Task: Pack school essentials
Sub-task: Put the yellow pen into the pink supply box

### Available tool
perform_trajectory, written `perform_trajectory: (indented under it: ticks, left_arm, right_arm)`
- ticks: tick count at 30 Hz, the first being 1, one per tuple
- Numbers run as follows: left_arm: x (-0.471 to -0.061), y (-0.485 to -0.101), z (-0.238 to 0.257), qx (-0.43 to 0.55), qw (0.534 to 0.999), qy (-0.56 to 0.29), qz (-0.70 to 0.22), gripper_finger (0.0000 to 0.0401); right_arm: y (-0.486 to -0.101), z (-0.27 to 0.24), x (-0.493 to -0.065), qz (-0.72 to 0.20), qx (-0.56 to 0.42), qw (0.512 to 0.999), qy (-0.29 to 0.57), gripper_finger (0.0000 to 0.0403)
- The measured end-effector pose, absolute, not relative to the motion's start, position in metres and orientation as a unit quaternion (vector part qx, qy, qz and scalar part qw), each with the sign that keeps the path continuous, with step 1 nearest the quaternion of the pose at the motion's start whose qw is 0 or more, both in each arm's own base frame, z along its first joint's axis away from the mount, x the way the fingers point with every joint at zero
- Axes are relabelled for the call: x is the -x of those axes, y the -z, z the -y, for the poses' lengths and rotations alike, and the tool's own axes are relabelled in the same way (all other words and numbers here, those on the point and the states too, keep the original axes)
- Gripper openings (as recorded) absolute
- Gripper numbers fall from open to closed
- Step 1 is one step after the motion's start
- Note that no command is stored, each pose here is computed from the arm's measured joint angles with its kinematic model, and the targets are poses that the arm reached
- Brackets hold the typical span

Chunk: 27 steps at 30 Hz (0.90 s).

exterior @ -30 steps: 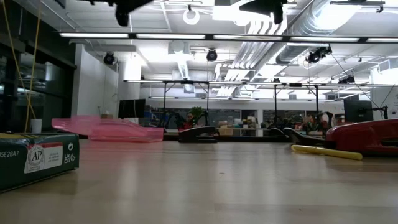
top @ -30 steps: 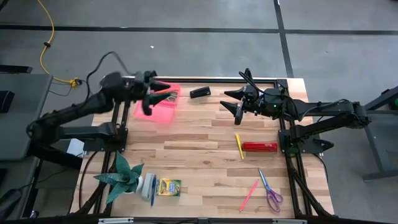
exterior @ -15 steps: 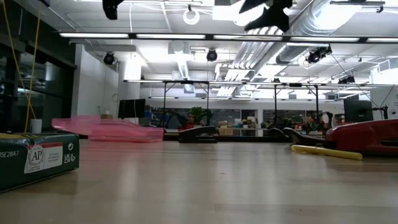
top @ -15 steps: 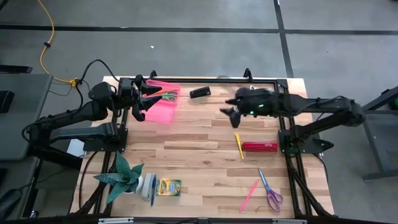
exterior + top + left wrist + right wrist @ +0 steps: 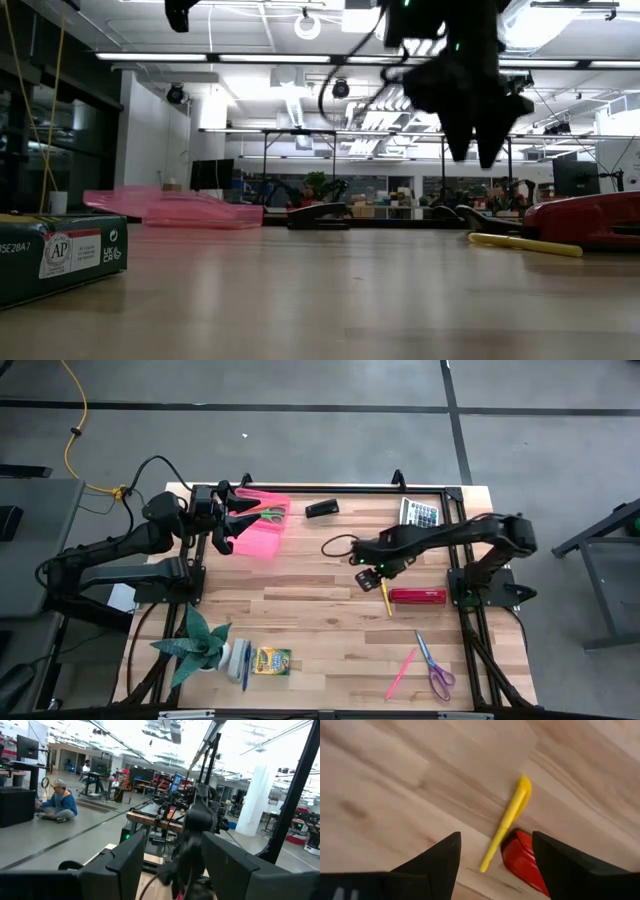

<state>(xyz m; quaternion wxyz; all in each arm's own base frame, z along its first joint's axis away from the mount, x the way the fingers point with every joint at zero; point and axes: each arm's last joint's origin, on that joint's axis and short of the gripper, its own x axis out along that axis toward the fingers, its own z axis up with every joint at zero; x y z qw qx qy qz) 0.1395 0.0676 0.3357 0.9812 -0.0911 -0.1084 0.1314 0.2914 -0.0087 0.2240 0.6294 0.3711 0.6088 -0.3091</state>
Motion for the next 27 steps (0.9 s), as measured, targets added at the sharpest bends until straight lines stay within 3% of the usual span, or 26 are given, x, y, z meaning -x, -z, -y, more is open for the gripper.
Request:
perform_trajectory:
  ticks: [14,18,27]
  left_arm:
    - [-0.139,-0.336,-0.068,0.073,0.983,-0.133,0.106,0.0184]
    - [-0.14,-0.336,-0.068,0.073,0.983,-0.133,0.106,0.0184]
    - [-0.139,-0.336,-0.068,0.074,0.983,-0.133,0.106,0.0184]
  right_arm:
    - [-0.151,0.004,-0.312,-0.711,-0.356,0.531,0.294,0.0236]
    - [-0.142,0.007,-0.317,-0.712,-0.369,0.526,0.283,0.0236]
    - [-0.141,0.018,-0.331,-0.669,-0.397,0.574,0.256,0.0236]
